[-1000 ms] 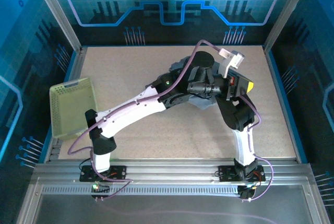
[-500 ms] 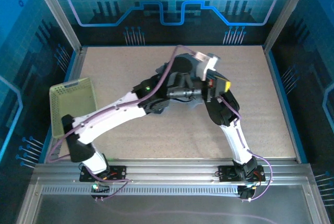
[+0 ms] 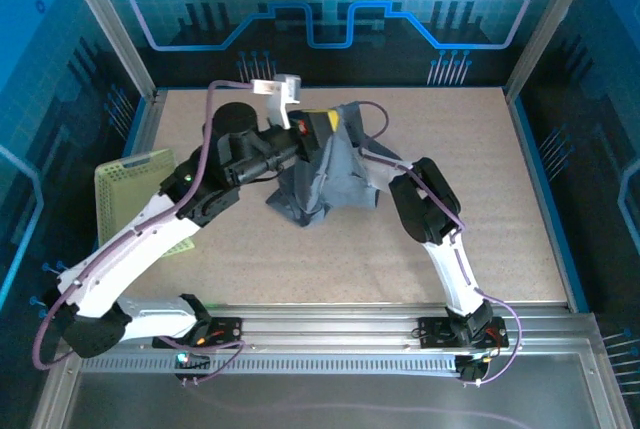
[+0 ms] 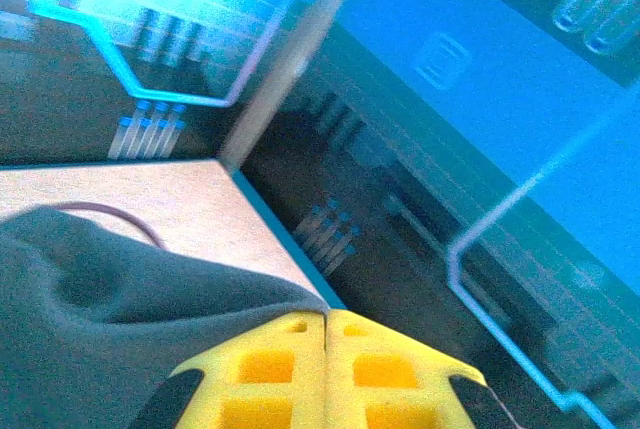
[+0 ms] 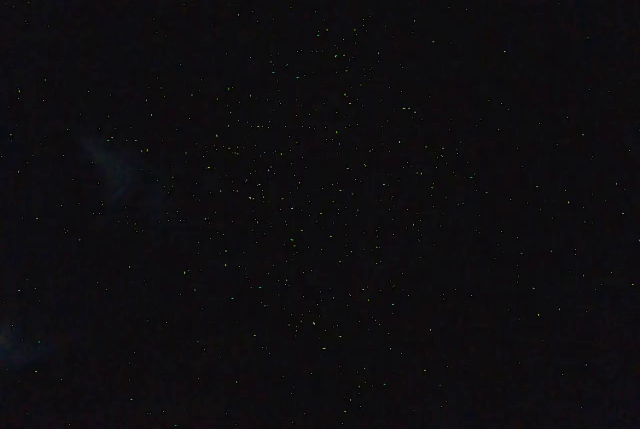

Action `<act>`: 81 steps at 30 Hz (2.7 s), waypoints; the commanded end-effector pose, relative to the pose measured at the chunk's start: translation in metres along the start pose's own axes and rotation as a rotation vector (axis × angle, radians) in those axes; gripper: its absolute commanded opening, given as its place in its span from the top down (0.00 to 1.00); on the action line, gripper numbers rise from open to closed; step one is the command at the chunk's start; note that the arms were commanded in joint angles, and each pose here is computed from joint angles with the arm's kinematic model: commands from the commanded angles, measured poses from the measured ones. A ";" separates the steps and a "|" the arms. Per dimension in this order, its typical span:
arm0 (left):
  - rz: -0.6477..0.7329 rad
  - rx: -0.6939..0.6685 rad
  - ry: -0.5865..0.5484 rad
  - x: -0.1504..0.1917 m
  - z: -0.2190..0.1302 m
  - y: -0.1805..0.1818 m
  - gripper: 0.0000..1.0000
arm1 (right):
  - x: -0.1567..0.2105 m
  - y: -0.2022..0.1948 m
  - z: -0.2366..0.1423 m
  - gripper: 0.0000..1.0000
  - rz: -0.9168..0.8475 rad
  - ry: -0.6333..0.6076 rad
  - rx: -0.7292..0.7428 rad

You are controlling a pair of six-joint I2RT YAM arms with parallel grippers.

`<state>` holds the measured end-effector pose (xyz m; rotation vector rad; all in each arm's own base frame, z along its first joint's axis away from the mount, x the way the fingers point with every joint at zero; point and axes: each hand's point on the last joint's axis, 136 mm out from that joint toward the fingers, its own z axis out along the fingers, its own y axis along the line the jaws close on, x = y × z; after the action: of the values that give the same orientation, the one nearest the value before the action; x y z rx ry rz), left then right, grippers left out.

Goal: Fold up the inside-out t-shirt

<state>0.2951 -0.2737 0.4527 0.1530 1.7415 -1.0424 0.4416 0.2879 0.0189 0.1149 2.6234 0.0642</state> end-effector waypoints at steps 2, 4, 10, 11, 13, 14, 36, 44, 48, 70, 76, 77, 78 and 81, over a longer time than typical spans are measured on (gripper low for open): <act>-0.044 -0.225 -0.076 -0.018 -0.020 0.068 1.00 | 0.051 -0.044 0.000 0.86 0.000 0.126 0.106; -0.079 -0.311 -0.094 -0.021 -0.028 0.101 1.00 | 0.050 -0.049 -0.007 0.93 0.016 0.093 0.083; -0.237 -0.562 -0.081 -0.002 -0.047 0.210 1.00 | 0.045 -0.048 -0.040 1.00 0.048 -0.029 -0.103; -0.266 -0.603 -0.071 0.005 -0.050 0.228 1.00 | 0.043 -0.047 -0.048 1.00 0.053 -0.049 -0.131; -0.319 -0.684 -0.045 0.023 -0.056 0.261 1.00 | 0.036 -0.045 -0.067 1.00 0.064 -0.095 -0.192; -0.346 -0.716 -0.027 0.032 -0.057 0.275 1.00 | 0.032 -0.045 -0.077 1.00 0.065 -0.118 -0.217; -0.421 -0.964 0.747 0.217 0.013 0.378 0.92 | -0.019 0.003 -0.290 1.00 -0.053 -0.402 -0.997; -0.358 -0.907 0.709 0.204 0.019 0.352 0.51 | -0.014 0.001 -0.282 1.00 -0.078 -0.406 -0.943; -0.303 -0.920 0.608 0.179 -0.002 0.338 0.38 | -0.022 -0.013 -0.321 1.00 -0.143 -0.491 -0.924; 0.033 -0.039 0.594 0.218 0.049 0.131 0.26 | 0.037 -0.048 -0.319 1.00 -0.416 -0.553 -0.934; 0.021 0.027 0.639 0.242 0.040 0.131 0.25 | 0.038 -0.048 -0.327 1.00 -0.436 -0.553 -0.952; 0.014 0.053 0.655 0.246 0.039 0.127 0.25 | 0.039 -0.048 -0.328 1.00 -0.436 -0.554 -0.955; 0.005 0.075 0.669 0.250 0.039 0.125 0.25 | 0.038 -0.048 -0.328 1.00 -0.432 -0.557 -0.955; -0.008 0.107 0.708 0.262 0.044 0.121 0.19 | 0.038 -0.048 -0.327 1.00 -0.422 -0.561 -0.957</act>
<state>0.2882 -0.3091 0.1667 0.5340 2.3431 -1.0749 0.2433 0.2344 0.2471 -0.6317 1.9016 0.9354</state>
